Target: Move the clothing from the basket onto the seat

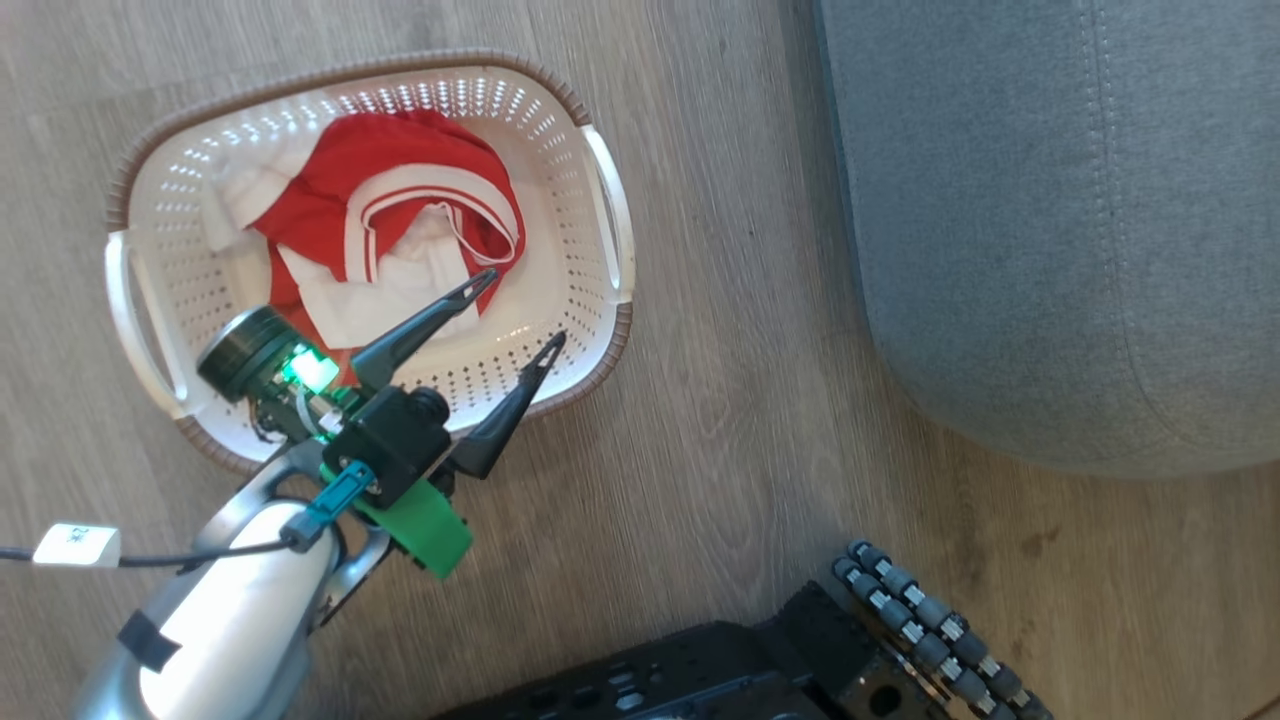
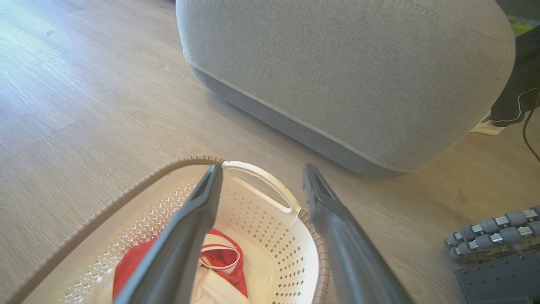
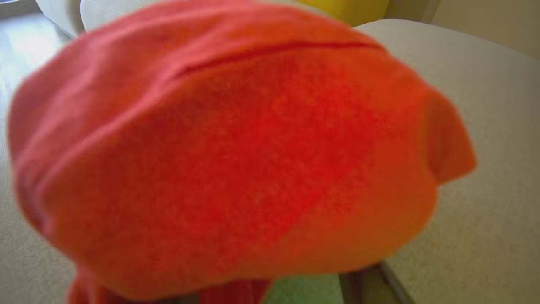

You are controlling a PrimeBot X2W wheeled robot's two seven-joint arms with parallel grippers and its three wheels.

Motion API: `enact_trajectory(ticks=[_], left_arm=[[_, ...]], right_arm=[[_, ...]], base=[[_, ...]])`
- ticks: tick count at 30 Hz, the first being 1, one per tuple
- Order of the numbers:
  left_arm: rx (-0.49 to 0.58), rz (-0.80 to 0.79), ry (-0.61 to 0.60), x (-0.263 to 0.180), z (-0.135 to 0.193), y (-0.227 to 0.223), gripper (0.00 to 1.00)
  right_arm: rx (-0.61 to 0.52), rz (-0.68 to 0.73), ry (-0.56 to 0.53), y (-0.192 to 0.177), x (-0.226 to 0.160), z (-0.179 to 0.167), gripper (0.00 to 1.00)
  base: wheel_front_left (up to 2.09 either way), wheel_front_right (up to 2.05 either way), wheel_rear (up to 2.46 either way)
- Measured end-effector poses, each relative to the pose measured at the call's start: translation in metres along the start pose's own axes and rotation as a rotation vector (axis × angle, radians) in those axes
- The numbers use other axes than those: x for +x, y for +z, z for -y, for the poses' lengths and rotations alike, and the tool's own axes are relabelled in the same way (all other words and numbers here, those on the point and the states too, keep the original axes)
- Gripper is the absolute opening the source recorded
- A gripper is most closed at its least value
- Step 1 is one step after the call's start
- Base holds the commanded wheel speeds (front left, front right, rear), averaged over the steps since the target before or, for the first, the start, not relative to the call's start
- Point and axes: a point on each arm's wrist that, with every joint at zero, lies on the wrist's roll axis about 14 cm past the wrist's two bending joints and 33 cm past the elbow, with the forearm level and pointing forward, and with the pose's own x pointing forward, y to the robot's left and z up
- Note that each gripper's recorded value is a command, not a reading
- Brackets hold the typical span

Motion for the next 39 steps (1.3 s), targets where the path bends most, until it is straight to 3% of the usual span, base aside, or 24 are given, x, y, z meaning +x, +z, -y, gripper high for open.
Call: enact_trajectory(ticks=[4,12,16,22,31,34,37,39], left_arm=[[-0.004,0.046,0.004,0.004,0.007,0.022,1.00],[0.012,0.161,0.015,0.007,0.031,0.086,1.00],[0.038,0.197,0.024,-0.001,0.045,0.112,1.00],[0.041,0.222,0.055,-0.021,0.070,0.134,1.00],[0.079,0.267,0.173,-0.058,0.071,0.162,1.00],[0.088,0.274,0.209,-0.071,0.074,0.165,1.00],[0.097,0.300,0.250,-0.082,0.072,0.175,1.00],[0.099,0.319,0.292,-0.091,0.066,0.181,1.00]], right_arm=[[0.040,-0.062,0.012,-0.010,-0.009,-0.003,1.00],[-0.061,-0.222,0.030,-0.008,-0.038,0.028,1.00],[-0.053,-0.244,0.098,0.008,-0.053,0.012,1.00],[-0.034,-0.178,0.161,0.049,-0.075,0.010,1.00],[0.070,-0.073,0.251,0.084,-0.114,0.005,1.00],[0.008,-0.010,0.307,0.093,-0.129,-0.003,1.00],[0.038,0.039,0.359,0.095,-0.146,-0.015,1.00],[-0.001,0.098,0.413,0.100,-0.157,-0.026,1.00]], base=[[0.00,0.00,0.00],[0.00,0.00,0.00],[0.00,0.00,0.00],[0.00,0.00,0.00],[0.00,0.00,0.00],[0.00,0.00,0.00],[0.00,0.00,0.00],[0.00,0.00,0.00]])
